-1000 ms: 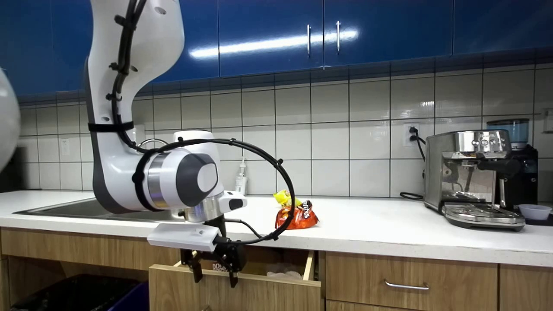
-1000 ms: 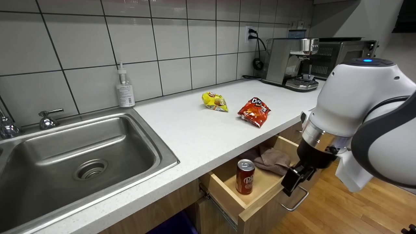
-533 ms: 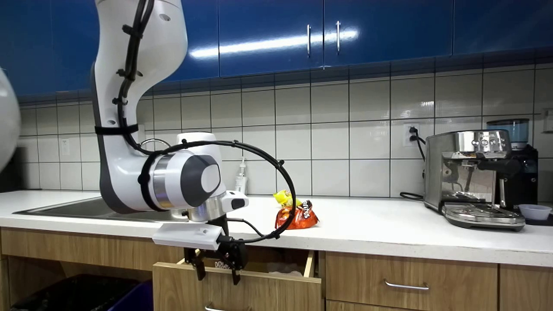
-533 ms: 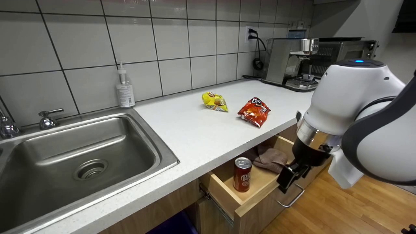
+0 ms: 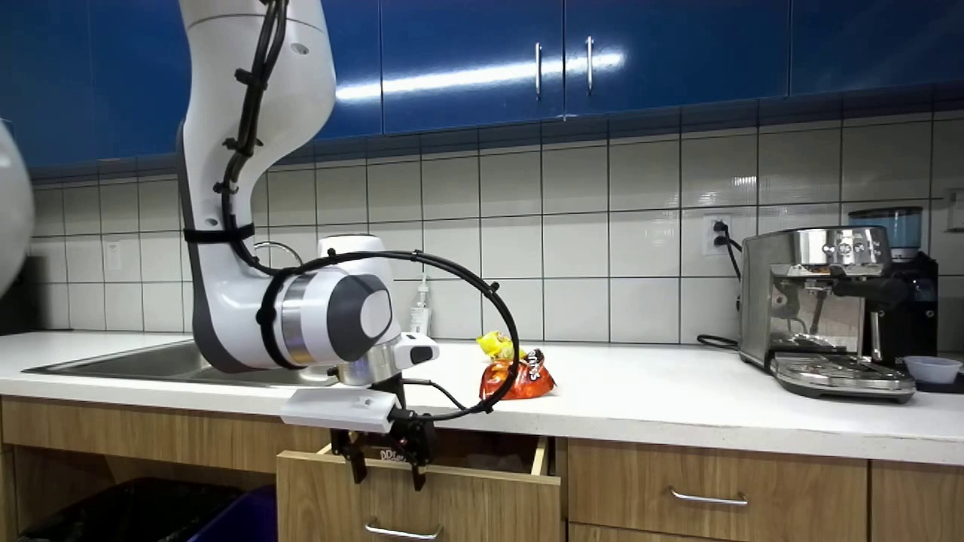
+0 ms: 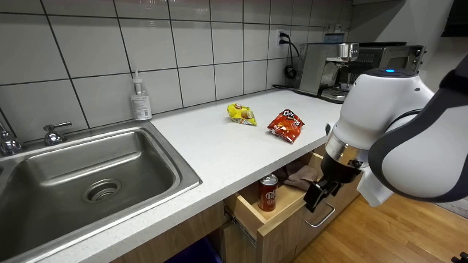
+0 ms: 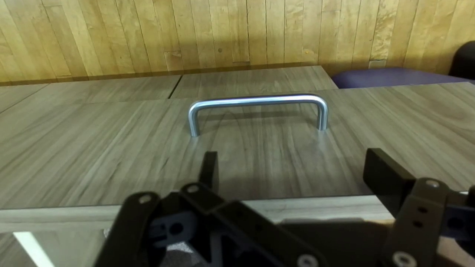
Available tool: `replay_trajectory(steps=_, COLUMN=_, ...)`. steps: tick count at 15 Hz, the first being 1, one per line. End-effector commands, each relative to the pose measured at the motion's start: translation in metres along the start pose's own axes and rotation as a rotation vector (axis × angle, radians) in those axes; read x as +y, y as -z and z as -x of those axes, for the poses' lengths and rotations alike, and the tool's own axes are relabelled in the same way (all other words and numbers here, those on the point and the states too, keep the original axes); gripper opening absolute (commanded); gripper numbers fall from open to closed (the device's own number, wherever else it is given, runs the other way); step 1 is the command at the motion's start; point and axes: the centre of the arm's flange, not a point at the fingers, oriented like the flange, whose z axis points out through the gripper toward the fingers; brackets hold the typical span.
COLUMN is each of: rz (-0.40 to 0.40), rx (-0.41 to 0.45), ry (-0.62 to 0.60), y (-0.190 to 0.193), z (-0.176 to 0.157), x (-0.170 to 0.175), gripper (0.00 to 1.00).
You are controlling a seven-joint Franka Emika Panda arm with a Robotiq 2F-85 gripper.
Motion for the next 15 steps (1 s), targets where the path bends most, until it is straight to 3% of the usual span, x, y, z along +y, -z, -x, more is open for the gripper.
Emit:
replay_trajectory(steps=1, rz=-0.007, rx=0.026, ry=0.002, y=-0.008, z=-0.021, x=0.007, gripper=1.00)
replay_trajectory(steps=15, rz=-0.013, rx=0.045, ry=0.022, y=-0.014, z=-0.045, x=0.013, gripper=1.00)
